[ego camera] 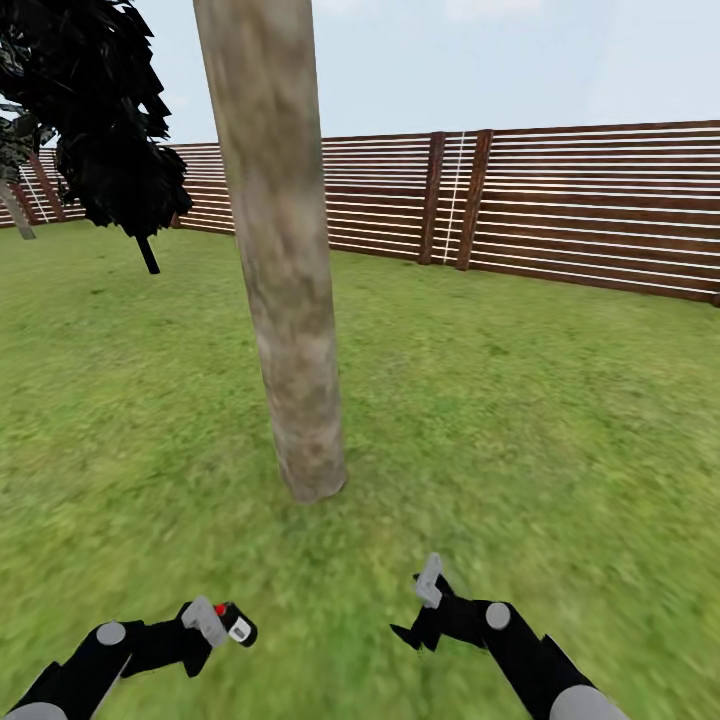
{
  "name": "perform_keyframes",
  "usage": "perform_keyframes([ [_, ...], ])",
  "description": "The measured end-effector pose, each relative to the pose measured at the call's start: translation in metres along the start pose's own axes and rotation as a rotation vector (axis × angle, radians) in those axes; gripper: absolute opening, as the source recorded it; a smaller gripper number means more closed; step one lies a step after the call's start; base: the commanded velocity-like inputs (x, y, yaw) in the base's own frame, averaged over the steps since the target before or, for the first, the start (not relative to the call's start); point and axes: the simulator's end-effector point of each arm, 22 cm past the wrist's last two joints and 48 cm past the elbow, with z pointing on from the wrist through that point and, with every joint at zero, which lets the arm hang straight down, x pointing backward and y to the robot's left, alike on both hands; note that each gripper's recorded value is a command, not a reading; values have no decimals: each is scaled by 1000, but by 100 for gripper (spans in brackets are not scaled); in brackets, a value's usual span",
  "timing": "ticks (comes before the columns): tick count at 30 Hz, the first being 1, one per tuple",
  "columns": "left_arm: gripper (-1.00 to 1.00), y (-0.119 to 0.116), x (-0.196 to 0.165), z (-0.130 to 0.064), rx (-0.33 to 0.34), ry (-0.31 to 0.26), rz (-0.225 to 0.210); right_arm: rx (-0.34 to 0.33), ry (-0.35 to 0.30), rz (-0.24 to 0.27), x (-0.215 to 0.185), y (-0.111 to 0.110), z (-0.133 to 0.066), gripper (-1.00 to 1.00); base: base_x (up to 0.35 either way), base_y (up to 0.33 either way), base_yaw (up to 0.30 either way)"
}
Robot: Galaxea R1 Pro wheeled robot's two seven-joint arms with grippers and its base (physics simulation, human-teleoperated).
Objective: In the garden, pick up the pesticide atomizer on the floor and spray pesticide onto both trees until each tree trunk is fully covered.
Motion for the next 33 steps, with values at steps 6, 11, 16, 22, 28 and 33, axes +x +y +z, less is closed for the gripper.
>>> perform_keyframes([
  [6,-100,-12,3,-2,95,115,75,-107,-1,-13,-22,13,-1,100,0,0,0],
  [11,-100,-27,4,-4,165,134,66,-171,3,-65,-32,39,8,100,0,0,0],
  [16,-100,-33,2,-1,178,130,68,-223,9,-135,-41,62,15,-100,0,0,0],
  [22,-100,-64,-4,17,245,150,122,-237,-25,-145,-61,74,22,-100,0,0,0],
  [28,-100,-93,-23,35,288,118,132,-254,-56,-146,-81,88,29,-100,0,0,0],
  [33,-100,-107,-34,44,307,98,134,-310,-72,-146,-91,107,31,-100,0,0,0],
])
